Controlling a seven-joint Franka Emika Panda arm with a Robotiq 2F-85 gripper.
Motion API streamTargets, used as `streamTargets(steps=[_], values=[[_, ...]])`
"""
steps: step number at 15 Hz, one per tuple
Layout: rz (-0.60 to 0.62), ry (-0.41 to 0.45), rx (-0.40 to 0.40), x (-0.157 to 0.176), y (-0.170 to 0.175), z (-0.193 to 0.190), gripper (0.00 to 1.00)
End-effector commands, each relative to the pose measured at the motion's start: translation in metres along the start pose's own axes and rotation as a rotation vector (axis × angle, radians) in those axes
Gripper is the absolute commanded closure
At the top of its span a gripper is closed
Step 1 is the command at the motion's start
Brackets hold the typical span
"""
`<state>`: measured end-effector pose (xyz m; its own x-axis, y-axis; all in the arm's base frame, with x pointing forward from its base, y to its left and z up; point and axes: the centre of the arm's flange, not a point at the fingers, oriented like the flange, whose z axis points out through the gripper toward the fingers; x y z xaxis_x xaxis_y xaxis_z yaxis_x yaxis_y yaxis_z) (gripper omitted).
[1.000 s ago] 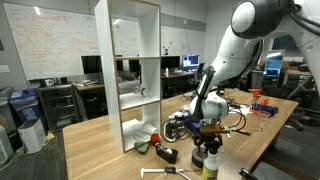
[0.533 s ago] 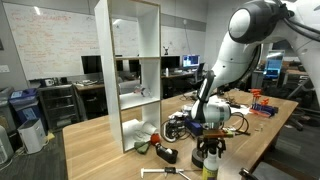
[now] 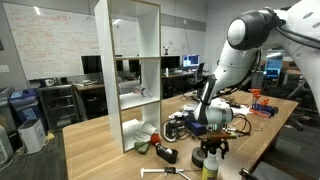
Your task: Put the masking tape on the shelf.
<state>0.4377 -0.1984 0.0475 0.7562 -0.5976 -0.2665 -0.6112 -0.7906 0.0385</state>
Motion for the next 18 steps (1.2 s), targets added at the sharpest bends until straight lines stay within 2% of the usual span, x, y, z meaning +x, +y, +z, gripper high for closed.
streamTargets(steps=[1, 7, 8, 9, 10, 12, 16, 18], values=[[-0.012, -0.001, 0.011, 0.028, 0.005, 0.002, 0.0], [-0.013, -0.014, 0.013, 0.047, 0.01, 0.012, 0.0], [-0.014, -0.011, 0.019, 0.048, 0.01, 0.015, 0.25], [-0.017, -0.011, 0.018, 0.049, 0.011, 0.017, 0.28], [-0.017, -0.012, 0.015, 0.051, 0.012, 0.019, 0.36], [-0.019, -0.013, 0.013, 0.052, 0.012, 0.02, 0.57], [-0.023, -0.007, 0.009, 0.054, 0.011, 0.014, 0.9], [-0.023, 0.0, 0.001, 0.052, 0.011, 0.002, 0.92]])
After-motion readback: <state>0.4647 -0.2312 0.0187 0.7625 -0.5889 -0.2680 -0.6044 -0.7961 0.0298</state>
